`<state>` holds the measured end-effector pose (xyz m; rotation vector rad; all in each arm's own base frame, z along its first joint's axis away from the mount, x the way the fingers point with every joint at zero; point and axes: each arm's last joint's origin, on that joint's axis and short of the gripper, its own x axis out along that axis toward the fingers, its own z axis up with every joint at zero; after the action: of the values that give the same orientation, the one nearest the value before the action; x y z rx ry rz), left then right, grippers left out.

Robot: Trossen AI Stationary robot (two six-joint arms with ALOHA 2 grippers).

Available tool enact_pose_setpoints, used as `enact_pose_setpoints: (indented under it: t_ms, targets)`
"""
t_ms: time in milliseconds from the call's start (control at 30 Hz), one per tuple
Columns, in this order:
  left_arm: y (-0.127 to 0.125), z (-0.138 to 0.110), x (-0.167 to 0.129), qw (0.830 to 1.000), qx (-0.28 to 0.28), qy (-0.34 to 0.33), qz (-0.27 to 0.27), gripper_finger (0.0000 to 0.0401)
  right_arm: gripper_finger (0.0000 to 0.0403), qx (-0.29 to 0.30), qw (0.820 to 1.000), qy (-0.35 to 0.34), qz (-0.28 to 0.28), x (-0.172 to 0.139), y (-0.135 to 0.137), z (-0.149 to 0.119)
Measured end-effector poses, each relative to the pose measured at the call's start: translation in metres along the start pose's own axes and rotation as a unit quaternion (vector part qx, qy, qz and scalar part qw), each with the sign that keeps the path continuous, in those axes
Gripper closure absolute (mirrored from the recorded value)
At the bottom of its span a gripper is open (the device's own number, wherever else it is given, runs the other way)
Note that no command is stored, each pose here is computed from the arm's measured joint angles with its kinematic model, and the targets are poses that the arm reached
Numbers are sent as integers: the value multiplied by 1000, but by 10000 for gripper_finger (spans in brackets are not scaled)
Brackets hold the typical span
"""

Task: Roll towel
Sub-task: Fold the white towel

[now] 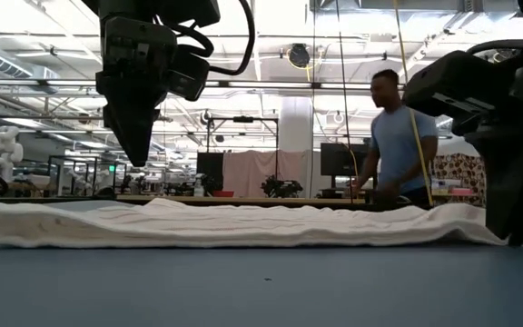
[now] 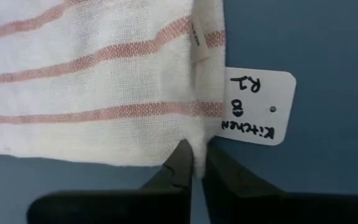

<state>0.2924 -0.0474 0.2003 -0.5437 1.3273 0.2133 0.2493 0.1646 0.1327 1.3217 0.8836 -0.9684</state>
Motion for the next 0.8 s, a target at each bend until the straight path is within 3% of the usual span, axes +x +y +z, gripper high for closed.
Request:
enact_pose_setpoints:
  t_ms: [233, 433, 567, 800]
  targets:
    - [-6, 4, -3, 1000, 0, -13, -22, 313, 398, -19, 1000, 7, 6, -19, 12, -1]
    - [-21, 20, -11, 992, 11, -94, -80, 313, 397, -63, 998, 16, -27, -39, 30, 0]
    - [-27, 28, -15, 985, -16, -133, -109, 313, 397, -83, 996, 18, -37, -46, 39, 6]
    - [-20, 38, -24, 984, -30, -127, -119, 313, 397, -106, 994, 18, -22, -50, 51, 12]
